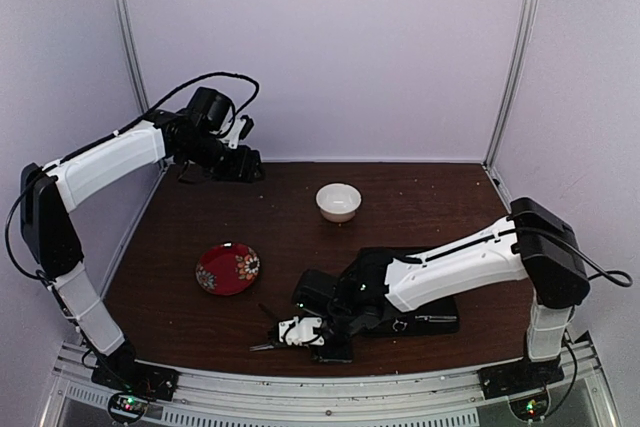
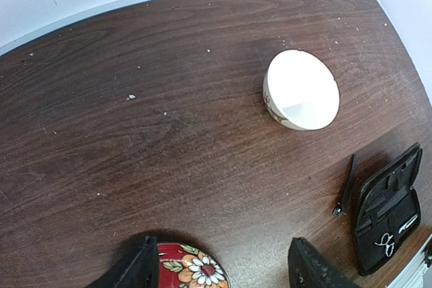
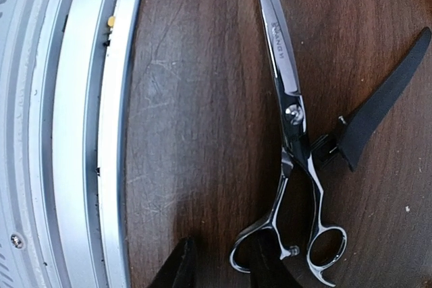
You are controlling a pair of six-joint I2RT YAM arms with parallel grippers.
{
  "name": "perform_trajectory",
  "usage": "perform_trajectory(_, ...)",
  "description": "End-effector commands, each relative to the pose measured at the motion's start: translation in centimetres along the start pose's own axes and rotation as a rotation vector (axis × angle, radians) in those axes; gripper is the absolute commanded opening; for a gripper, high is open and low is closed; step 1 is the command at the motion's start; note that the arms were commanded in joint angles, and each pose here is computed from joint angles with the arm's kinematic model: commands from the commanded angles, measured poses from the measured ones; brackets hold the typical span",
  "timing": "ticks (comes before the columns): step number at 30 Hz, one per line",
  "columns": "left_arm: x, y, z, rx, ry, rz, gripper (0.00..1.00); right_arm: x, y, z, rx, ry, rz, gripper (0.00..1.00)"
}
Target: Sort the hair-cutting tools
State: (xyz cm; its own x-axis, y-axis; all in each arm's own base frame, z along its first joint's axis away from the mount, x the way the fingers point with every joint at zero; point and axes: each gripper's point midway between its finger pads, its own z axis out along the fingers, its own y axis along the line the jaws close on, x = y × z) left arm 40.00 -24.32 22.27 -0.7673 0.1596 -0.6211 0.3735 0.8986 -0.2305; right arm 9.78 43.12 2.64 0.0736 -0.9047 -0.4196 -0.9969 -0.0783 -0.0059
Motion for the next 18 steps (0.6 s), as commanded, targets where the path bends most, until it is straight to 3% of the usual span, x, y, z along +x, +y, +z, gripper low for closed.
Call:
perform_trajectory(1, -1.2, -0.3, -1.3, 0.028, -0.058, -0.004, 0.68, 0.3, -0.5, 0.9, 0.028, 0.029, 0.022, 0.27)
perform_trajectory(4, -1.3, -0.3, -1.5, 0.028, -0.061, -0.004, 0.68, 0.4, -0.5, 1.3, 0.025, 0.038, 0.031, 0.23)
perform_trajectory(8, -1.2, -0.2, -1.4, 0.026, -0.06, -0.004, 0.68, 0.5, -0.4, 1.4, 0.013, 0.052, 0.024, 0.09)
perform_trajectory(12, -1.2, -0.1, -1.4, 0.017, -0.063, -0.002, 0.67, 0.3, 0.3, -0.7, -0.009, 0.035, -0.002, 0.0)
perform_trajectory(18, -1.2, 0.0, -1.4, 0.013, -0.06, 0.0, 0.67, 0.1, 1.5, -6.3, -0.017, -0.022, -0.066, 0.0)
